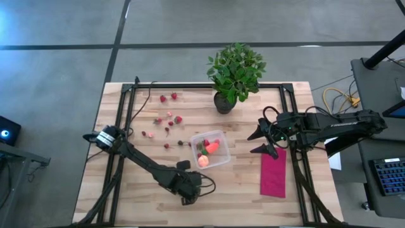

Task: Pick and placing Produce into tupperware
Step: Put the red cherry into the transparent bin, then put the red strawberry into the transparent bin

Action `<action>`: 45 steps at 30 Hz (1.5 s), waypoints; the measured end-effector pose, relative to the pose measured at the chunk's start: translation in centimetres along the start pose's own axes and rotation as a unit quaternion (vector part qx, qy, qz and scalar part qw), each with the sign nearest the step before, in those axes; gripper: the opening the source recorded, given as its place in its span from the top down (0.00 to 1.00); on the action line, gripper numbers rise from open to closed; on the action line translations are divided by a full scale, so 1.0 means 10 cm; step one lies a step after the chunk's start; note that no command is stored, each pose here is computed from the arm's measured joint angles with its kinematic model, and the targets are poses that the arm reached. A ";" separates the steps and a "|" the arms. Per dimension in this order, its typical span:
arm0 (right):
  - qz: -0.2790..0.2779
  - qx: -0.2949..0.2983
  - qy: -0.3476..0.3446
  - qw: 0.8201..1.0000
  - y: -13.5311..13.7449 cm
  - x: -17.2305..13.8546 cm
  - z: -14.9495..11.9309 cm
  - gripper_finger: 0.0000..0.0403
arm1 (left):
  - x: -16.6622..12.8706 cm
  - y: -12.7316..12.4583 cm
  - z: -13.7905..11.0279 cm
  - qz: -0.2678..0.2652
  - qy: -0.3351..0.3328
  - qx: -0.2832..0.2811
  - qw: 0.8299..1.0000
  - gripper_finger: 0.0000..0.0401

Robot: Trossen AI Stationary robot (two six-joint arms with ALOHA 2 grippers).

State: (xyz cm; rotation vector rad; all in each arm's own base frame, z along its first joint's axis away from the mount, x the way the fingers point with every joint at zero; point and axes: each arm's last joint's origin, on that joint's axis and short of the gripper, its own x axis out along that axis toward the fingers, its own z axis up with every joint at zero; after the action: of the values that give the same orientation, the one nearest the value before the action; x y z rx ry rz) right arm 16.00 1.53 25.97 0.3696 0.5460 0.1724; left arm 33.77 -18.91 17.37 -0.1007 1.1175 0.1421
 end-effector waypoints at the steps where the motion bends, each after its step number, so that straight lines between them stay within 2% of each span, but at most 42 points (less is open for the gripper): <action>1: 0.000 0.000 0.000 1.000 0.00 0.00 0.00 0.24 | -0.03 0.01 0.02 0.008 -0.005 0.000 1.000 0.81; 5: 0.000 0.000 0.000 1.000 0.00 0.00 0.00 0.23 | -0.26 0.10 0.18 0.053 -0.058 -0.011 0.997 0.81; 12: 0.000 0.000 0.000 1.000 0.00 0.00 0.00 0.24 | -0.56 0.69 0.59 0.093 -0.126 -0.057 0.986 0.81; 14: 0.000 0.000 0.000 1.000 0.00 0.00 0.00 0.24 | -0.54 0.90 0.70 0.080 -0.123 -0.078 0.986 0.80; 18: 0.000 0.000 0.000 1.000 0.00 0.00 0.00 0.24 | -0.39 1.22 0.89 -0.005 -0.106 -0.123 0.987 0.72; 23: 0.000 0.000 0.000 1.000 0.00 0.00 0.00 0.23 | -0.28 1.31 0.88 -0.035 -0.061 -0.145 0.987 0.60; 26: 0.000 0.000 0.000 1.000 0.00 0.00 0.00 0.23 | -0.39 1.24 0.82 -0.047 -0.046 -0.147 0.987 0.56; 28: 0.000 0.000 0.000 1.000 0.00 0.00 0.00 0.24 | -0.52 1.12 0.74 -0.076 -0.025 -0.128 0.988 0.55; 31: 0.000 0.000 0.000 1.000 0.00 0.00 0.00 0.24 | -0.72 0.82 0.58 -0.134 -0.002 -0.067 0.989 0.55; 34: 0.000 0.000 0.000 1.000 0.00 0.00 0.00 0.24 | -0.83 0.45 0.36 -0.154 0.013 0.004 0.988 0.55; 37: 0.000 0.000 0.000 1.000 0.00 0.00 0.00 0.24 | -0.87 0.12 0.12 -0.143 0.016 0.045 0.989 0.55; 39: 0.000 0.000 0.000 1.000 0.00 0.00 0.00 0.23 | -0.85 -0.04 0.00 -0.117 0.013 0.025 0.993 0.55; 42: 0.000 0.000 0.000 1.000 0.00 0.00 0.00 0.23 | -0.77 -0.11 -0.09 -0.083 0.014 -0.076 0.994 0.55; 45: 0.000 0.000 0.000 1.000 0.00 0.00 0.00 0.23 | -0.70 -0.16 -0.14 -0.071 0.020 -0.102 0.992 0.55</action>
State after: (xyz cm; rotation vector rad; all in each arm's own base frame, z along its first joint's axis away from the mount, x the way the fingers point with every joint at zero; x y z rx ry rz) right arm 16.00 1.54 25.98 0.3695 0.5451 0.1728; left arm 29.81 -21.14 23.10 -0.3662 1.1290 0.1267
